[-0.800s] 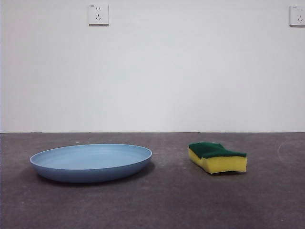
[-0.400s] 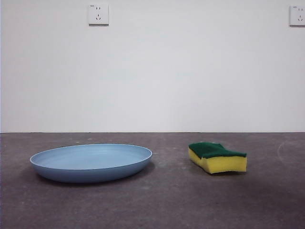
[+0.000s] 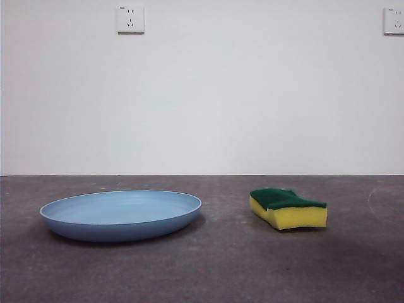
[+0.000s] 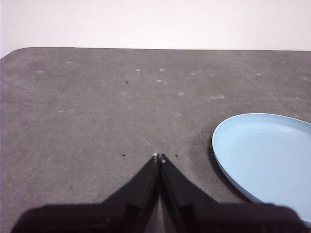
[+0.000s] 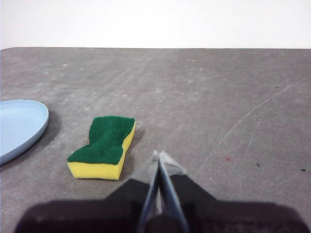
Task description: Pick up the plate,pick up the cloth,clean the plate with the cloth
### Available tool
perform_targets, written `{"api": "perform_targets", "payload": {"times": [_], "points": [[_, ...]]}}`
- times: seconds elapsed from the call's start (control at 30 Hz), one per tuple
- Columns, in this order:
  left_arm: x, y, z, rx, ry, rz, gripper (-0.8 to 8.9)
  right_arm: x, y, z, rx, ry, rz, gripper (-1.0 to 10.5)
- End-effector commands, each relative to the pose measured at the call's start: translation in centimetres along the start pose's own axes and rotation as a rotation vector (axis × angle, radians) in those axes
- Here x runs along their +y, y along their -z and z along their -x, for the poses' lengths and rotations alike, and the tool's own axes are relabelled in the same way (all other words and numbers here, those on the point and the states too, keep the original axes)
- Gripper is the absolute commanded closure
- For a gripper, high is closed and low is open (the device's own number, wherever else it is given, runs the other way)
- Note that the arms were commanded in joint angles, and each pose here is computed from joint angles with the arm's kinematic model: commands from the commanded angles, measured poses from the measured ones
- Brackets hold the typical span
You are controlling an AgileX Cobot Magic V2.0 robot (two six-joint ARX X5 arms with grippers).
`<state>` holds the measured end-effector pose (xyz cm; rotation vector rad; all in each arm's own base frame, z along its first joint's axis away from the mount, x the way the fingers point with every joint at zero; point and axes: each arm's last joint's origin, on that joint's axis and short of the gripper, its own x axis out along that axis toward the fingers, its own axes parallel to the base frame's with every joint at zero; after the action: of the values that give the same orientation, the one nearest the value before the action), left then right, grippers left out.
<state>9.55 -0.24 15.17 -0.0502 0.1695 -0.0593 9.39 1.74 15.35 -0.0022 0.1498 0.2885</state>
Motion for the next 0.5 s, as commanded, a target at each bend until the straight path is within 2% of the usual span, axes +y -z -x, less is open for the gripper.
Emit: {"api": "perform_targets", "payload": {"times": [0.03, 0.5], "points": [[0.06, 0.42, -0.12, 0.010, -0.005, 0.007, 8.16, -0.01, 0.48, -0.10, 0.018, -0.001, -0.026, 9.5], [0.06, 0.42, -0.12, 0.010, -0.005, 0.007, 8.16, -0.01, 0.47, -0.11, 0.017, 0.000, -0.026, 9.5]]}}
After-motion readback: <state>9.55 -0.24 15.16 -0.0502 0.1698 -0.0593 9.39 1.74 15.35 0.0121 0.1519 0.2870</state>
